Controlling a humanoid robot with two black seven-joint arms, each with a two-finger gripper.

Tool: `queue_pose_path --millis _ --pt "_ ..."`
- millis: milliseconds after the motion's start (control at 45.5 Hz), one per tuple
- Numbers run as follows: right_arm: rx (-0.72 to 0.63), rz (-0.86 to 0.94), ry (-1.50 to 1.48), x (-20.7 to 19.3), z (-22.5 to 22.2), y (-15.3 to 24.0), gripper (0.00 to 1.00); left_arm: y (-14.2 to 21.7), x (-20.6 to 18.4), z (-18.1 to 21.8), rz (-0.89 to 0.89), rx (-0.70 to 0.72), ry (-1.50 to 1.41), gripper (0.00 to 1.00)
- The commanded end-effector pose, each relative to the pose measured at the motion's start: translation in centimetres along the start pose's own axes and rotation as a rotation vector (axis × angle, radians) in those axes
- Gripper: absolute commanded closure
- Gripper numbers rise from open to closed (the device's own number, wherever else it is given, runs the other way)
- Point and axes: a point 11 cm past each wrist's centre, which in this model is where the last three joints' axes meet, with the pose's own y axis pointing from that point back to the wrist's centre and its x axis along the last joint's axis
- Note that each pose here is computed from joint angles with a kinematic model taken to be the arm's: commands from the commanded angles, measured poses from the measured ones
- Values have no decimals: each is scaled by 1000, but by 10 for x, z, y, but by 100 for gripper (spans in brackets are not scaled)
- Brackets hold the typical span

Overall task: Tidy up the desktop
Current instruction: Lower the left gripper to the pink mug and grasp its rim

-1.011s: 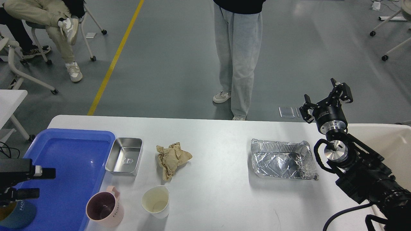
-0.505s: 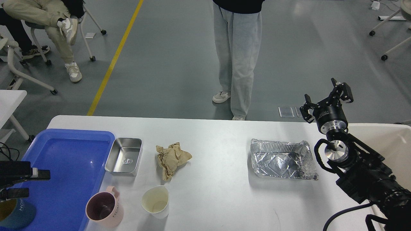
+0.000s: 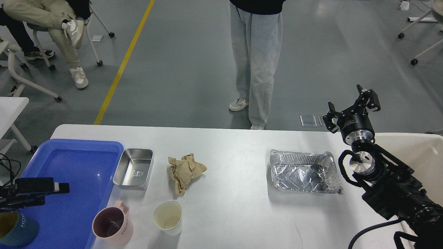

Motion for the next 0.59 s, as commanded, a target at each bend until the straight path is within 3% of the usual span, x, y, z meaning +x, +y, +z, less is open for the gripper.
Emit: queue_pose_path --millis 0,264,571 --pt "1 0 1 -1 -1 -1 0 -11 -4 -8 -17 12 12 4" --pt "0 4 1 1 0 0 0 -39 4 -19 6 54 -48 4" --pt "1 4 2 1 -1 0 0 -72 -16 -26 -52 61 -90 4"
